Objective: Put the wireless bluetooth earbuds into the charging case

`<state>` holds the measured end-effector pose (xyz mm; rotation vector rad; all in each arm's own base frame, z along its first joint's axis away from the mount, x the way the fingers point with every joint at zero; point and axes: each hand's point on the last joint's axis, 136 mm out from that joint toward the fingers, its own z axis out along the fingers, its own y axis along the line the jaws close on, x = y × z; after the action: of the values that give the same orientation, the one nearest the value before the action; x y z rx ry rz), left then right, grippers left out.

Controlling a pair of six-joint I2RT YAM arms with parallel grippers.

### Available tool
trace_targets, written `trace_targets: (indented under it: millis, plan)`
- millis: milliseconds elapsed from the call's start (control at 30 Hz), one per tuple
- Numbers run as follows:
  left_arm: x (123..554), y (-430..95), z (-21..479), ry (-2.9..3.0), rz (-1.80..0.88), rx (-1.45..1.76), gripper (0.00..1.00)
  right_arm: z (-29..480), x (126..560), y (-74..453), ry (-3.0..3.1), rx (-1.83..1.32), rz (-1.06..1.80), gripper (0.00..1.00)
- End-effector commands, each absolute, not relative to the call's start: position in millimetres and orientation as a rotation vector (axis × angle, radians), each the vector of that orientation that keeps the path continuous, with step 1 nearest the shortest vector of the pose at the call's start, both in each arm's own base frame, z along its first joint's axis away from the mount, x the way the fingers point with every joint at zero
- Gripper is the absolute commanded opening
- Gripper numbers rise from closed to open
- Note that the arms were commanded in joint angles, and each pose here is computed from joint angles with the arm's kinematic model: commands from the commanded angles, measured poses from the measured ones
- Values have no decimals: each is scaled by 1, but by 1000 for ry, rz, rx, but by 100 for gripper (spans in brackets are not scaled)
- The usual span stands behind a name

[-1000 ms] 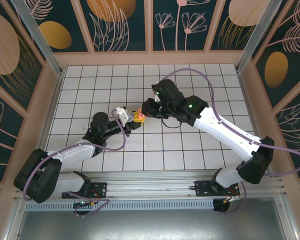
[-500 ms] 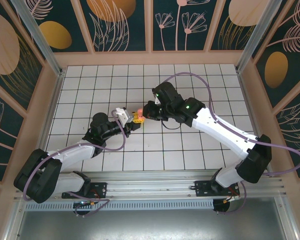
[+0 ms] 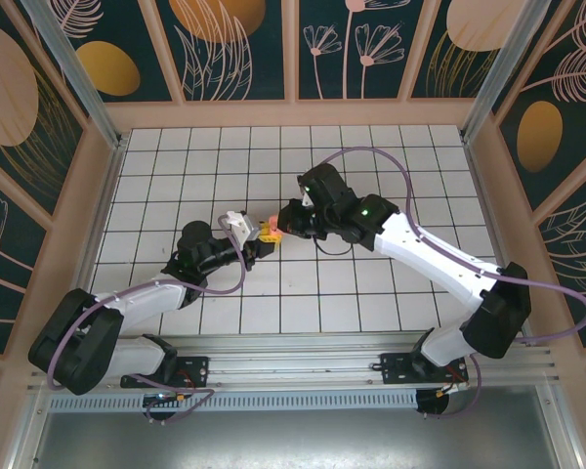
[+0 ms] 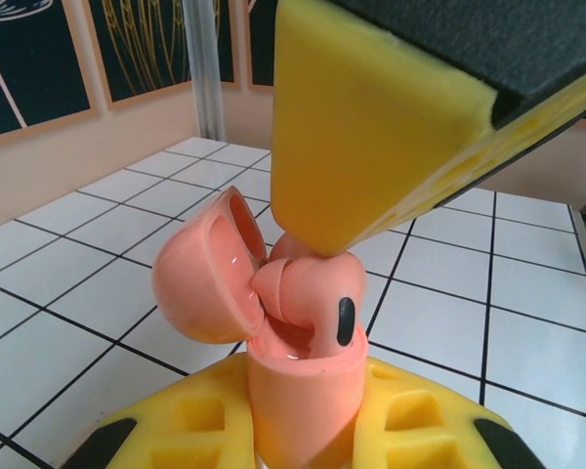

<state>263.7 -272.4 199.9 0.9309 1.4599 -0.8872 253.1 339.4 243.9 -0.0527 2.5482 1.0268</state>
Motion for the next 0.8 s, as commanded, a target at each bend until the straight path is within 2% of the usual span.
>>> trace_targets:
  millis: [0,133,333,500,767]
  plan:
    - [252,-279,246,1248,-925,963,0,224,245,322,2628,10,976,12]
    - [249,-280,246,1239,-937,968,0,239,247,326,2576,-46,1022,22]
    - [249,-280,244,1244,-939,969,0,287,249,332,2380,-150,1147,30]
    - [249,-281,244,1242,-942,975,0,316,246,323,2258,-211,1169,31]
    - [236,-285,247,1188,-995,1031,0,322,242,310,2210,-321,1152,26]
